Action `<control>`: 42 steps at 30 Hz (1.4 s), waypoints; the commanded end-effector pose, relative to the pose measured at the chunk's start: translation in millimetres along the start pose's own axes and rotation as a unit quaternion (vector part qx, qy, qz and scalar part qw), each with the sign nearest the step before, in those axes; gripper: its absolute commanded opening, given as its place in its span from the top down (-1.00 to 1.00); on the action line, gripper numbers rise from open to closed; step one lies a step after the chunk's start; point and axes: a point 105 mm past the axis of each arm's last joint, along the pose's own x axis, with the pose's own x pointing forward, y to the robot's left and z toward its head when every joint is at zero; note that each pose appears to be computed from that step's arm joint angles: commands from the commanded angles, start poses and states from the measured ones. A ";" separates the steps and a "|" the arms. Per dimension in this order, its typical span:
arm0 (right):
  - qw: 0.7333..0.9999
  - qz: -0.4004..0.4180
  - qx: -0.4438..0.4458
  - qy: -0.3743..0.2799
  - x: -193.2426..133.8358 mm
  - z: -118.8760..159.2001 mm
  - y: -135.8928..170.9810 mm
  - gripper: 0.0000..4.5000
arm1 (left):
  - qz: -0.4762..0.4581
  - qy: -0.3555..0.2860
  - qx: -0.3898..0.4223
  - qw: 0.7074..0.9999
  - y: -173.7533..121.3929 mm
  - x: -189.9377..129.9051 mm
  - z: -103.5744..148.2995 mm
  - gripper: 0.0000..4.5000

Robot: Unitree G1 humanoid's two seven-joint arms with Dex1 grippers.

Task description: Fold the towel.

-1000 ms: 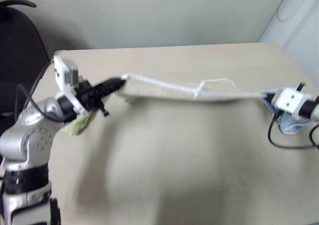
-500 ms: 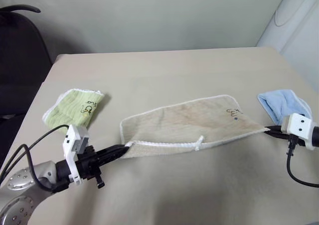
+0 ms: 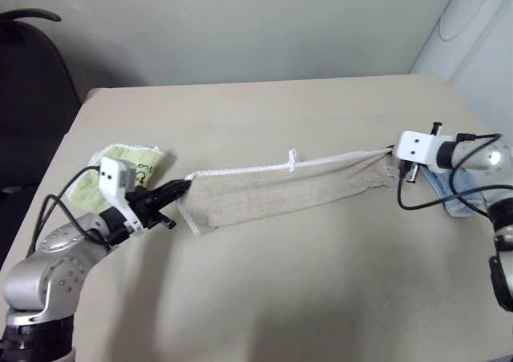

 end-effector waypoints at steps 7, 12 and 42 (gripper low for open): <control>0.995 -0.041 -0.067 0.053 15.7 -2.3 -14.6 0.90 | 0.039 0.038 0.057 0.997 15.5 11.5 -19.9 0.89; 0.990 -0.064 -0.110 0.066 15.6 -5.4 -17.1 0.25 | 0.041 0.042 0.059 0.997 15.7 11.5 -23.9 0.18; 0.592 -0.090 0.780 -0.183 -67.7 8.9 52.7 -1.00 | -0.106 0.016 0.229 0.968 -51.6 31.5 3.1 -0.92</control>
